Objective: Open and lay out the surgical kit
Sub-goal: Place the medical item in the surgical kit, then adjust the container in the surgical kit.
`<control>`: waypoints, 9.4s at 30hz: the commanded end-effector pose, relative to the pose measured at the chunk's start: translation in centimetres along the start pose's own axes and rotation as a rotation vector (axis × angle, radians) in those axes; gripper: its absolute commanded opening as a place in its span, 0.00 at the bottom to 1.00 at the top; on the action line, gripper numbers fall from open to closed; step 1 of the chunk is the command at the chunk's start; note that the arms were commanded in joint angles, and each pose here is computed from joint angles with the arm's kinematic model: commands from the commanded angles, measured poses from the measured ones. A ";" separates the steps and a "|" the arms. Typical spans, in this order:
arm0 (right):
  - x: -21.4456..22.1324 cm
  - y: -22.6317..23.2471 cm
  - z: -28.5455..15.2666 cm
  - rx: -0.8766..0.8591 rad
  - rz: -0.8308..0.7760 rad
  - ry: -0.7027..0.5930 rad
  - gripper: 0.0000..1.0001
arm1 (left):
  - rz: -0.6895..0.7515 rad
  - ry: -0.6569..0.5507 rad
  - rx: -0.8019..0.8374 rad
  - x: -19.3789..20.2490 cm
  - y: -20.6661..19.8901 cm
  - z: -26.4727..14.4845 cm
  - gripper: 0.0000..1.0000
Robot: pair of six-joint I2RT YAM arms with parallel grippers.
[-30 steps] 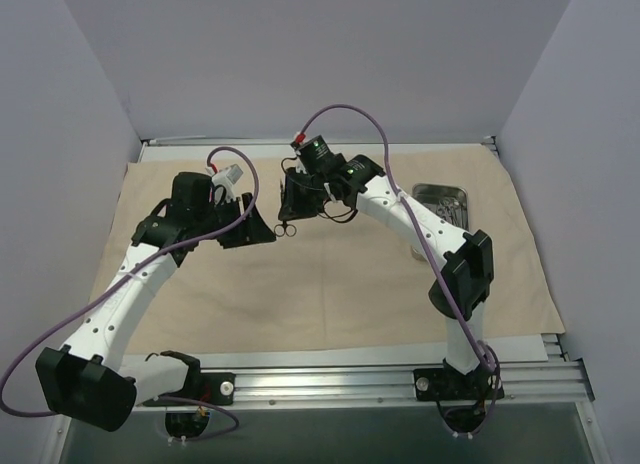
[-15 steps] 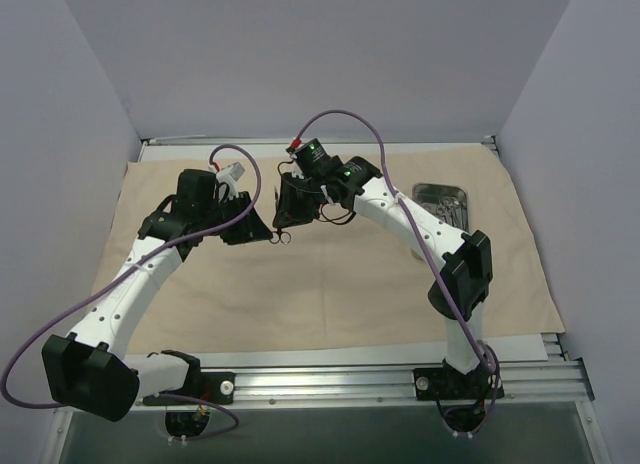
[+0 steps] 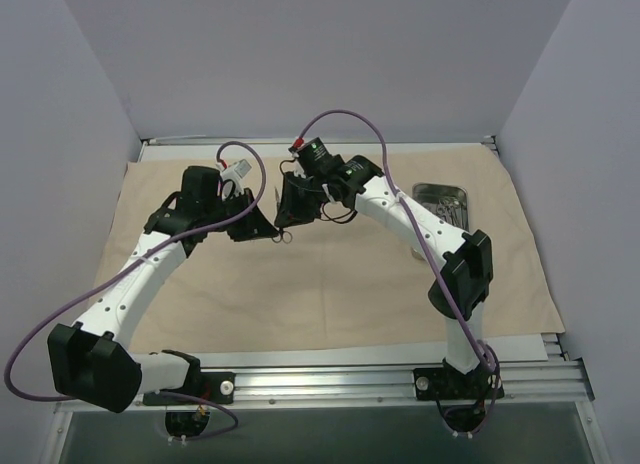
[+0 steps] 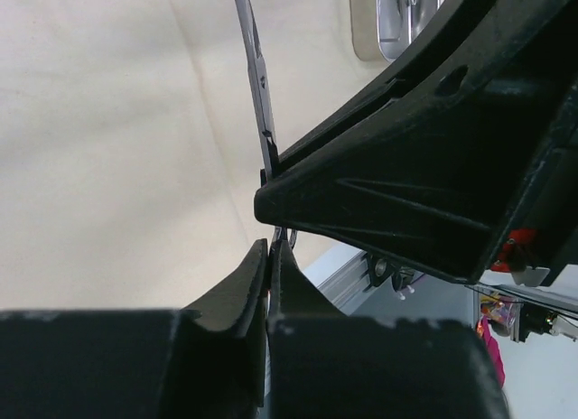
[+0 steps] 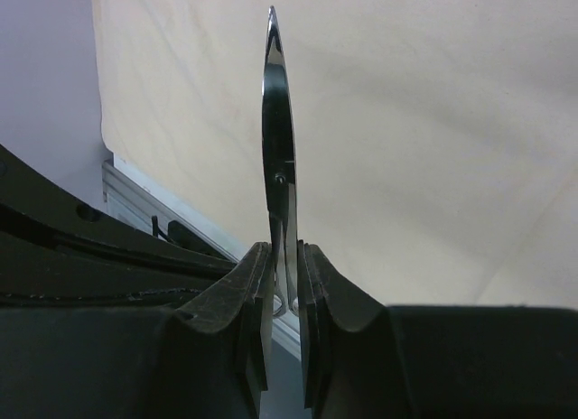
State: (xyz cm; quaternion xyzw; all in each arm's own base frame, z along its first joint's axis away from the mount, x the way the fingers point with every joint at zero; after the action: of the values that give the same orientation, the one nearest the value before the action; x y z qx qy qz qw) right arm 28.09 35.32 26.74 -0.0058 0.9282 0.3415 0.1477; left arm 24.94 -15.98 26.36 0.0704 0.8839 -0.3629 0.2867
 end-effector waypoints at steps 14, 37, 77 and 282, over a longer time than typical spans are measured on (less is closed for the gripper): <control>-4.9 -5.9 -8.4 0.193 -0.006 -0.221 1.00 | -0.044 0.188 -0.100 3.5 6.0 3.6 0.02; -5.0 -15.7 -14.4 0.334 0.101 -0.296 1.00 | -0.182 0.317 -0.015 4.2 11.8 8.1 0.02; -10.2 -24.8 -16.3 0.808 0.001 -0.366 0.94 | -0.161 0.355 -0.129 3.6 13.0 4.8 0.61; -12.9 -37.9 -19.0 0.892 0.119 -0.552 1.00 | -0.272 0.273 -0.060 2.7 12.2 4.5 0.65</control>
State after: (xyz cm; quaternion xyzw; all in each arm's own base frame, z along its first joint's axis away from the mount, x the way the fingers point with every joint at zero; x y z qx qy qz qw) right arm 39.66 -6.34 19.86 0.1231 0.9255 -0.0861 0.3477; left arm 28.64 -10.71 12.96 -0.0128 0.9253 -0.3710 0.0779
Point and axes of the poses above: each gripper's point midway between its finger pads, its own z axis out along the fingers, its own y axis along the line the jaws close on, x = y × z, the point moved 7 cm from there along -z, back along the fingers, and after that the axes turned 8 degrees about z, right-handed, at the moved point
